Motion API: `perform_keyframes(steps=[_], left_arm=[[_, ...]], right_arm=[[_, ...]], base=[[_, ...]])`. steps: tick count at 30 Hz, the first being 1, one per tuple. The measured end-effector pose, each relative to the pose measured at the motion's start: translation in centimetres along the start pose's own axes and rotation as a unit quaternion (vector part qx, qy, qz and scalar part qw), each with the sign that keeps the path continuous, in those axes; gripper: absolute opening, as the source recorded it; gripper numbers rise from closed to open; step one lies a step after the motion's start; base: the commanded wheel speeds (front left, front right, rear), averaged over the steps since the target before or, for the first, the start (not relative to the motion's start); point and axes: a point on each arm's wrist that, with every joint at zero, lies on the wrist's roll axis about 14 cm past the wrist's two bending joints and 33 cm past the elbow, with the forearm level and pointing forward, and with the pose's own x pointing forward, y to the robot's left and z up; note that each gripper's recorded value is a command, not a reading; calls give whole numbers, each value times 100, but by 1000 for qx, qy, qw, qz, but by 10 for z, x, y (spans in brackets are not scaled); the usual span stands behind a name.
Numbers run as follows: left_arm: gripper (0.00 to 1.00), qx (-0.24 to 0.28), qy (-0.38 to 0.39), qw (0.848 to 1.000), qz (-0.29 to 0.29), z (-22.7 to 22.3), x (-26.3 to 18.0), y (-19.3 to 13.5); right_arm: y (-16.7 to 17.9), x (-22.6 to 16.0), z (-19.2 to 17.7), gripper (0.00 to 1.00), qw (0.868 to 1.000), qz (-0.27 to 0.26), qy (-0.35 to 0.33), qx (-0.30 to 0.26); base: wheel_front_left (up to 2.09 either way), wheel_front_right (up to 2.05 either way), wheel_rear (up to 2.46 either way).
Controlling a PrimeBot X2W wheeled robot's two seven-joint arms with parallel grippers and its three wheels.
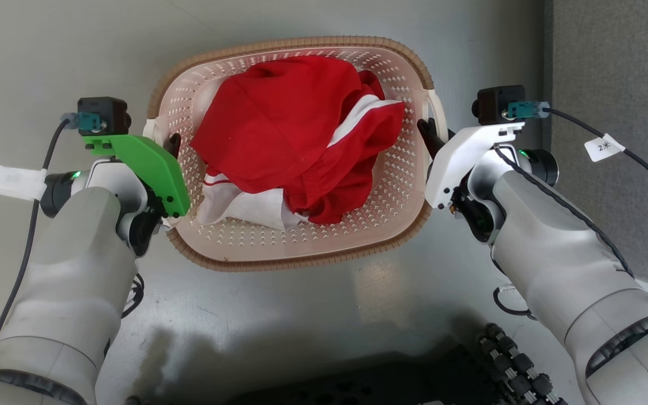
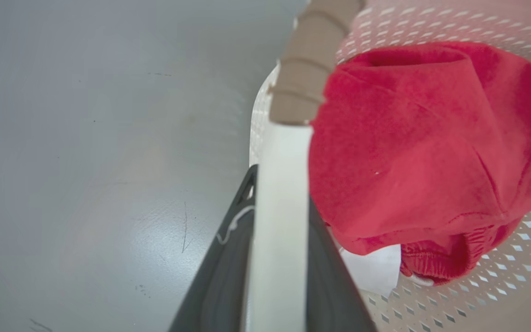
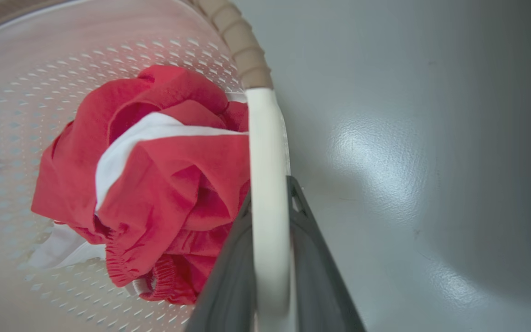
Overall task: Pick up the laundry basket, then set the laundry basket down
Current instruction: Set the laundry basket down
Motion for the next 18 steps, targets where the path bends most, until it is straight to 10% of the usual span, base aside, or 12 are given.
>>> perform_keyframes(steps=[14, 16, 17, 18], left_arm=[[0, 5, 2, 1000, 2, -2, 9, 4], [99, -3, 2, 1000, 1, -3, 9, 3], [100, -3, 1, 1000, 2, -3, 9, 4], [100, -2, 1, 1000, 1, -2, 9, 4]], right_arm=[[-3, 9, -3, 0, 1000, 2, 9, 1], [0, 9, -2, 61, 1000, 13, 7, 2], [-1, 10, 0, 100, 1000, 15, 4, 0], [-3, 10, 4, 100, 1000, 14, -2, -1]], base=[[0, 0, 0], [0, 0, 0], [0, 0, 0], [0, 0, 0]])
